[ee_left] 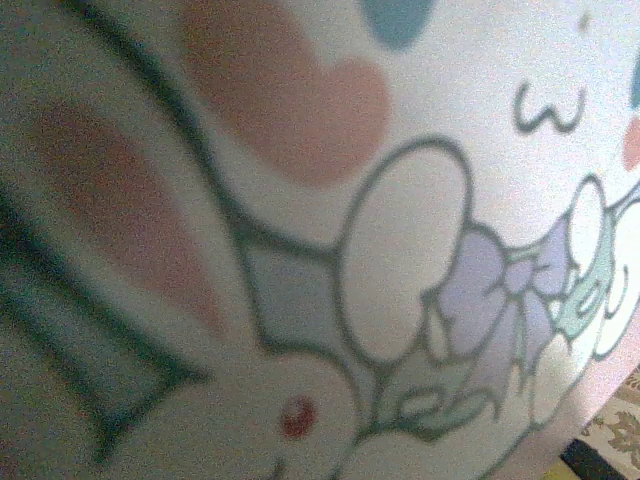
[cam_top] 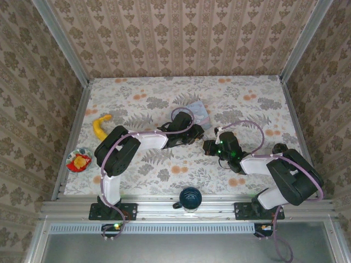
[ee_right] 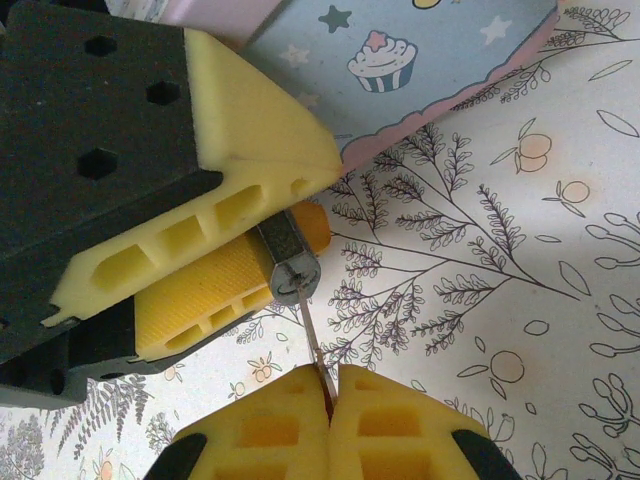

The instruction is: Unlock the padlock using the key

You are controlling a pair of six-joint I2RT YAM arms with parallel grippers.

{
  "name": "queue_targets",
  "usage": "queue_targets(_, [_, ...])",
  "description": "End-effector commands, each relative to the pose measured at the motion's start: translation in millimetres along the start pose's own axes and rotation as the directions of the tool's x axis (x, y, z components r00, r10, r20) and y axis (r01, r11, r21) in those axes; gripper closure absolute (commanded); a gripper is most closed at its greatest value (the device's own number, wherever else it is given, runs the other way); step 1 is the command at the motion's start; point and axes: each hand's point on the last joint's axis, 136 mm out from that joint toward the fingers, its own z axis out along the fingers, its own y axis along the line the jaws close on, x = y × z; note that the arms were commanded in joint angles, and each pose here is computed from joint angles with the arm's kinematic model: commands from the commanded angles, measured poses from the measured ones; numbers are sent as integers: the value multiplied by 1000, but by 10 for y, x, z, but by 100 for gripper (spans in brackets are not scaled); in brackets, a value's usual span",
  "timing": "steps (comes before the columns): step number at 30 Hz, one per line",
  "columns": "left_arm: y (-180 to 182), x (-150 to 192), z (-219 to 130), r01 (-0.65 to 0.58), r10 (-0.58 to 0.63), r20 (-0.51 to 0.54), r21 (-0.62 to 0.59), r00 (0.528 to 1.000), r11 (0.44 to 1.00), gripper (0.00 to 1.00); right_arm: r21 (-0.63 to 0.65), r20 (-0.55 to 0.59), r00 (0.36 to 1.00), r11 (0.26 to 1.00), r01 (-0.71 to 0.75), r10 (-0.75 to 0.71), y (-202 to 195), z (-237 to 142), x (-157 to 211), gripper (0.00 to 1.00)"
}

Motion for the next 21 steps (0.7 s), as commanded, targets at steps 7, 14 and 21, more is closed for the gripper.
queue_targets(7, [295,690,100,115,-134,-283,-80,950,990,100,-174,91,996,985,21,-5,375,59,-402,100])
queue_targets(14, [292,693,101,112,-130,-284,-79,950,991,100,-238,50,999,971,13,-2,420,86,-398,100])
queue_targets(21, [308,697,91,116,-134,-281,-78,950,990,100,-258,29,1000,966,-1,9,379,82,-439,100])
